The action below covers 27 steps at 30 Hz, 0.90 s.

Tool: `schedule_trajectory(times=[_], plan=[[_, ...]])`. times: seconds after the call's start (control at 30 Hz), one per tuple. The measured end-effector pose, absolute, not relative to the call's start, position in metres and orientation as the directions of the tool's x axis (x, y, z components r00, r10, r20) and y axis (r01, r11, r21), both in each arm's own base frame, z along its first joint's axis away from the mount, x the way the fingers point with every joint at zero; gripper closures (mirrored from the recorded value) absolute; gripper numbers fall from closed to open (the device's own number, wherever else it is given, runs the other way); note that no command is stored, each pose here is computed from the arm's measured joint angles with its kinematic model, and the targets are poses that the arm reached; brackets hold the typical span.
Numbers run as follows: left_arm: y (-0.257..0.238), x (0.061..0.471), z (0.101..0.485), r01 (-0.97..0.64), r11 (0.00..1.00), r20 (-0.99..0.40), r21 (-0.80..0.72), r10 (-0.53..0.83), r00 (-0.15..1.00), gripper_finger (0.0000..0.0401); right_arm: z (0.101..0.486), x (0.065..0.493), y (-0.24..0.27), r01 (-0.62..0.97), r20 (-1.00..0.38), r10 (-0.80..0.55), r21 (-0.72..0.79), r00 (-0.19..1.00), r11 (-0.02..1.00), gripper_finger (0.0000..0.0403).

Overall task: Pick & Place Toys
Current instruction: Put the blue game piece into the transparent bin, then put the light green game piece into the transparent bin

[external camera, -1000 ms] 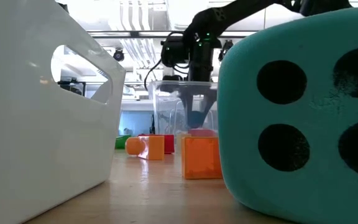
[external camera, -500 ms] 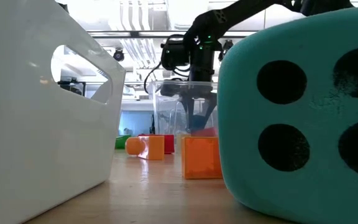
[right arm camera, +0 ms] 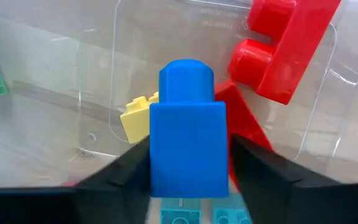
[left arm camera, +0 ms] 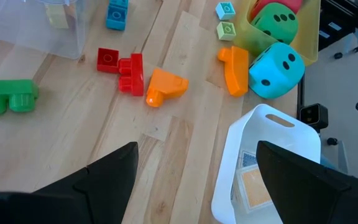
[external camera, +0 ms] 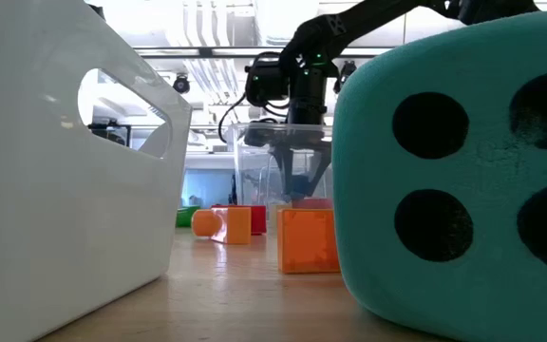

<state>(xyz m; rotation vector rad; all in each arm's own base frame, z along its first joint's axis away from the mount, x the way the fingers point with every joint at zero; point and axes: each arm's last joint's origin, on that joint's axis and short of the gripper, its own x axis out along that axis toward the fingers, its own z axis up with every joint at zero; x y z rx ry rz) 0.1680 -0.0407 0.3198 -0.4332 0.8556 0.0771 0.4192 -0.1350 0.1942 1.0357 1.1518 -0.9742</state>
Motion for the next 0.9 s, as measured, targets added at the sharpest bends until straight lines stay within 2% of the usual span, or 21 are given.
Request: schedule_trajectory(times=[0.17,0.33,0.47,0.73,0.9], plan=[[-0.041,0.168,0.32,-0.238,0.91,-0.745,-0.339,-0.106,0.659,0.0071,0.195,0.419,-0.135,0.961,-0.987,-0.068,0.128,0.149,0.247,0.0116],[-0.041,0.168,0.32,-0.238,0.91,-0.745,-0.34,-0.106,0.659,0.0071,0.195,0.419,-0.135,0.963,-0.988,-0.065,0.121,0.141,0.242,0.0062],[-0.041,0.168,0.32,-0.239,0.91,-0.745,-0.34,-0.106,0.659,0.0071,0.195,0.418,-0.135,0.964,-0.988,-0.068,0.116,0.136,0.24,0.0047],[-0.041,0.168,0.32,-0.238,0.91,-0.745,-0.34,-0.106,0.658,0.0071,0.21,0.416,-0.13,0.956,-0.983,-0.084,0.139,0.166,0.257,0.0044],[-0.041,0.168,0.32,-0.239,0.91,-0.747,-0.339,-0.105,0.657,0.0071,0.24,0.411,-0.114,0.929,-0.964,-0.148,0.161,0.22,0.333,0.0044]])
